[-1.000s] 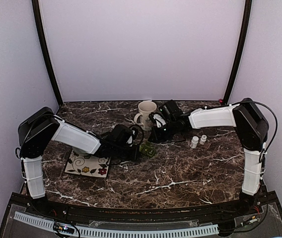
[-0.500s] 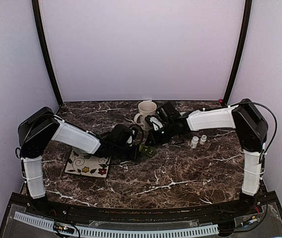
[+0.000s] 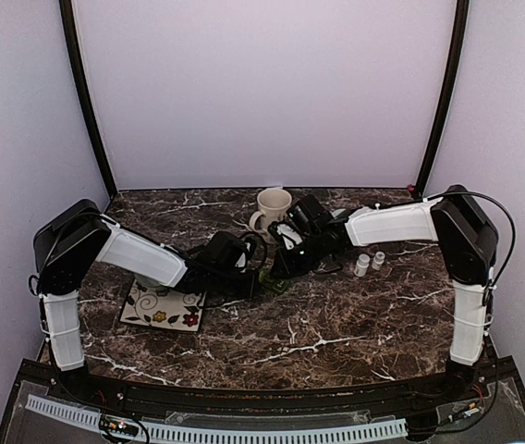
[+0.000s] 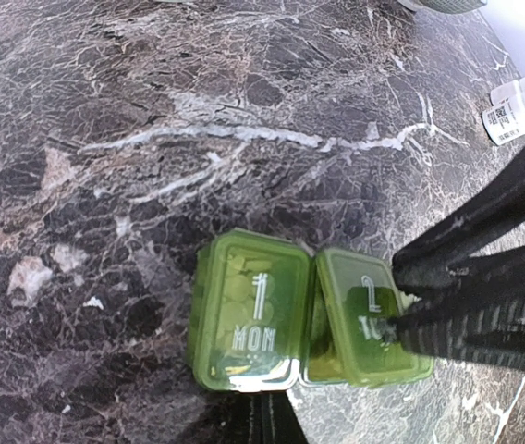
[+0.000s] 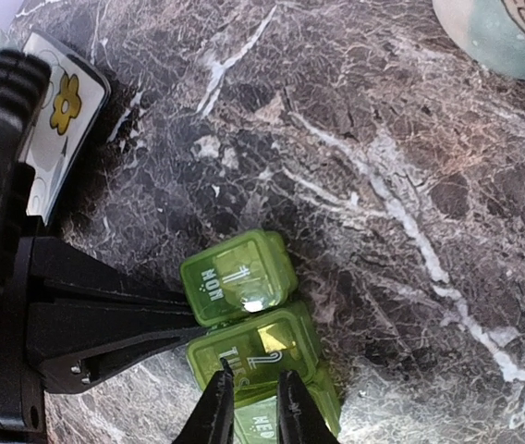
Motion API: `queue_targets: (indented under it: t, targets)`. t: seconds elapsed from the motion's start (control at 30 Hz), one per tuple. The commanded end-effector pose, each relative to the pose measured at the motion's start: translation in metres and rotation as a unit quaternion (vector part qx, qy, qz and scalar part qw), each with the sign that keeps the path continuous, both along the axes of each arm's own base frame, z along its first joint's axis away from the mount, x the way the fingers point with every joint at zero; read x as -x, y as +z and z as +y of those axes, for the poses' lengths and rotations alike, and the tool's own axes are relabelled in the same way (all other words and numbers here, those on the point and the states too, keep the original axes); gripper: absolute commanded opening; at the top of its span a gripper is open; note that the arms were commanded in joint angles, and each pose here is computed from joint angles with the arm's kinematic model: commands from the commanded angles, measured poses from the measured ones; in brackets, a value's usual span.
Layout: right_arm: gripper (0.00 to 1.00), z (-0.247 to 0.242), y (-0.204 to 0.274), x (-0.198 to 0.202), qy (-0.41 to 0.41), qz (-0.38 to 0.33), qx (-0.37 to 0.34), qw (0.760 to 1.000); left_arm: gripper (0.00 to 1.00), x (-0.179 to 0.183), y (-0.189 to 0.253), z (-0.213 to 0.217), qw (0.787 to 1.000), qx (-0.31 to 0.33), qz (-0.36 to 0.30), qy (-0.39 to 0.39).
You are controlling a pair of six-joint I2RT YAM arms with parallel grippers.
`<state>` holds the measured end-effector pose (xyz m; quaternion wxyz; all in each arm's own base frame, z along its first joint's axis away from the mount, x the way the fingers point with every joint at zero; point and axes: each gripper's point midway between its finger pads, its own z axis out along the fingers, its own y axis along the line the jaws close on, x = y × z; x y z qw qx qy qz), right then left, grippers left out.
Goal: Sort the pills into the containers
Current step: Close the lid of the pill container.
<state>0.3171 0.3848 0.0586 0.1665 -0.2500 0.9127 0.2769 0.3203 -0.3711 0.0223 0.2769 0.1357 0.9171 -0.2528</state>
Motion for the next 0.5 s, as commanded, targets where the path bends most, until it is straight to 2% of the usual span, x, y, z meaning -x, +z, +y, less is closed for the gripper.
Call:
queue_targets:
  t: [0.0, 0.47]
  targets:
    - [0.17, 0.0030, -0.0031, 0.0021, 0.014, -0.012, 0.019, 1.000, 0.00, -0.0033, -0.0048, 0.0033, 1.000, -0.003, 0.005, 0.007]
    - [0.25, 0.0010, -0.0060, -0.0020, 0.030, -0.023, 0.050, 0.998, 0.00, -0.0034, -0.0057, 0.0023, 1.000, -0.001, 0.006, 0.003]
